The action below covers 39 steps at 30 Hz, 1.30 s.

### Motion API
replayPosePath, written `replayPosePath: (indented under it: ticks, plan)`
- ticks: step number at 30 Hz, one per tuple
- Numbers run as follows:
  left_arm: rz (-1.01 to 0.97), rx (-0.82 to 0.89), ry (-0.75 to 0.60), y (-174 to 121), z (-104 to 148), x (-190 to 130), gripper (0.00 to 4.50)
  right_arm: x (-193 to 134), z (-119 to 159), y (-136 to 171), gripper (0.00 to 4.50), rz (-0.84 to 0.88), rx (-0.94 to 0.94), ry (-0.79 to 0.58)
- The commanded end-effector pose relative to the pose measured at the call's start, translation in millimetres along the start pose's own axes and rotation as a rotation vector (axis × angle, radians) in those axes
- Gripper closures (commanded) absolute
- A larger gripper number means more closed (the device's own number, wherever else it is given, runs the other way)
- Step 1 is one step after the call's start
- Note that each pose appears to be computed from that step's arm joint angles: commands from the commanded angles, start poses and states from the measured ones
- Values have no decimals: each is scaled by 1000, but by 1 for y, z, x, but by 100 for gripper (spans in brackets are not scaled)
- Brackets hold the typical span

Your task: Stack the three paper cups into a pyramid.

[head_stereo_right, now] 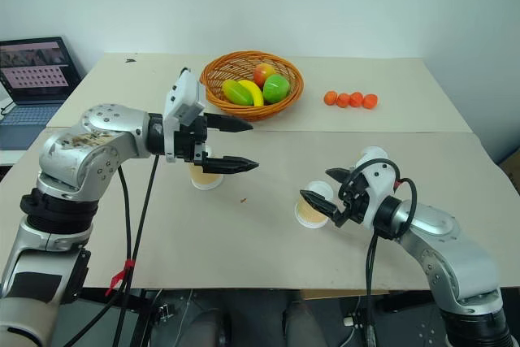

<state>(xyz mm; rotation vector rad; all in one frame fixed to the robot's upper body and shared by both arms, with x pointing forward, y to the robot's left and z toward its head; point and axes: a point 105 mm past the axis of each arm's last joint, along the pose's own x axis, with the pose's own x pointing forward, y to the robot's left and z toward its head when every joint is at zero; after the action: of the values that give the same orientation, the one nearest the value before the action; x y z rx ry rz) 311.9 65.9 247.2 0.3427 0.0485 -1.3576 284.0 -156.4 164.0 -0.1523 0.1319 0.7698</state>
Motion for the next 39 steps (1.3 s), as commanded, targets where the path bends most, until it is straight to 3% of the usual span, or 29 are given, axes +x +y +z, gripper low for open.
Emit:
replayPosePath:
  ticks: [1,17,20,22,24,31,34,39]
  plan:
    - [6,59,-26,-2,14,-1,0,2,5,3,9,6,-25,-22]
    - [10,76,-3,-3,17,-4,0,14,-24,2,9,17,-22,39]
    - [16,74,4,-2,16,-7,0,15,-21,1,83,16,-21,26]
    - [23,68,10,-2,14,-9,0,15,-19,2,158,18,-37,28]
    - [35,61,21,-2,11,-14,0,15,-15,4,194,28,-54,27]
    - [110,40,144,-6,-11,-51,0,34,20,10,200,104,-99,-41]
    - [160,37,184,-8,-18,-66,0,59,30,21,200,182,-116,-54]
    - [242,75,140,-3,-11,-63,0,88,38,34,200,285,-132,-82]
